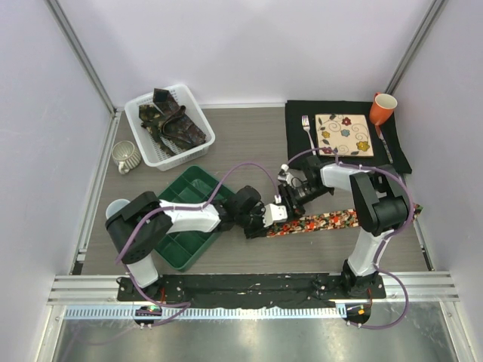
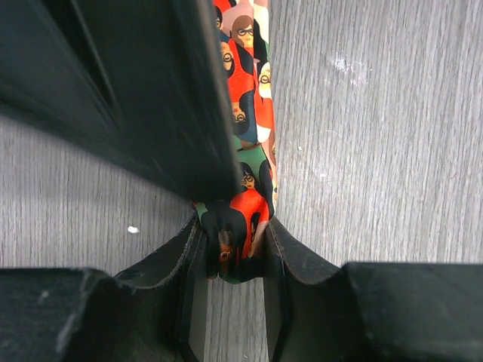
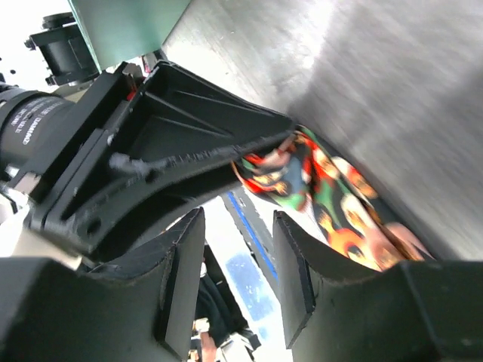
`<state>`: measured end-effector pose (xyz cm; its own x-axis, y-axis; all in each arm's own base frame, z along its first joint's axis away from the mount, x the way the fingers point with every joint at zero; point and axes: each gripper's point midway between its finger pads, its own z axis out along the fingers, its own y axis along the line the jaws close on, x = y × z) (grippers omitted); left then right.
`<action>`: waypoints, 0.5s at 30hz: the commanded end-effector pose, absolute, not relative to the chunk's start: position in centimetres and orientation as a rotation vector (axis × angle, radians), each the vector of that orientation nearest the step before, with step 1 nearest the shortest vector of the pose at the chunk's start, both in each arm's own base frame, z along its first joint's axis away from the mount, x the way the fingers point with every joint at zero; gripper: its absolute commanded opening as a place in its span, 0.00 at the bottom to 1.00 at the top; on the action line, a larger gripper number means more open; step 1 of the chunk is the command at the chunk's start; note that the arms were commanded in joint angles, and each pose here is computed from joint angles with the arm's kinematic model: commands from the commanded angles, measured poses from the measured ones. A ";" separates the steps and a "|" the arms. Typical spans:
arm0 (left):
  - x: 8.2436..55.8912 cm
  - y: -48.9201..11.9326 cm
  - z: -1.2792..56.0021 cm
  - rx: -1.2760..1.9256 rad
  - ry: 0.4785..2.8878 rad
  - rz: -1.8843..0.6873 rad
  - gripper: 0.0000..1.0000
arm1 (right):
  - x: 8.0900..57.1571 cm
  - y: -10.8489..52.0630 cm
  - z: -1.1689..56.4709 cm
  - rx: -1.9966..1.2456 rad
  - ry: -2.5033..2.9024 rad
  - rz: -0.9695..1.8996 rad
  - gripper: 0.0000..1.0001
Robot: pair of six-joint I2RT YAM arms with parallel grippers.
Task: Roll the ties
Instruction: Roll the tie at the center of the board.
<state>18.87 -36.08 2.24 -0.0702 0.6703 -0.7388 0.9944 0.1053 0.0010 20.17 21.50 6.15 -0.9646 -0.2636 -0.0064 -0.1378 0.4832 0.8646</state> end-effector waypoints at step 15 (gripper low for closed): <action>17.6 -33.8 -0.9 1.722 1.945 -0.650 0.15 | 20.6 24.0 3.3 0.333 -2.615 -1.459 0.36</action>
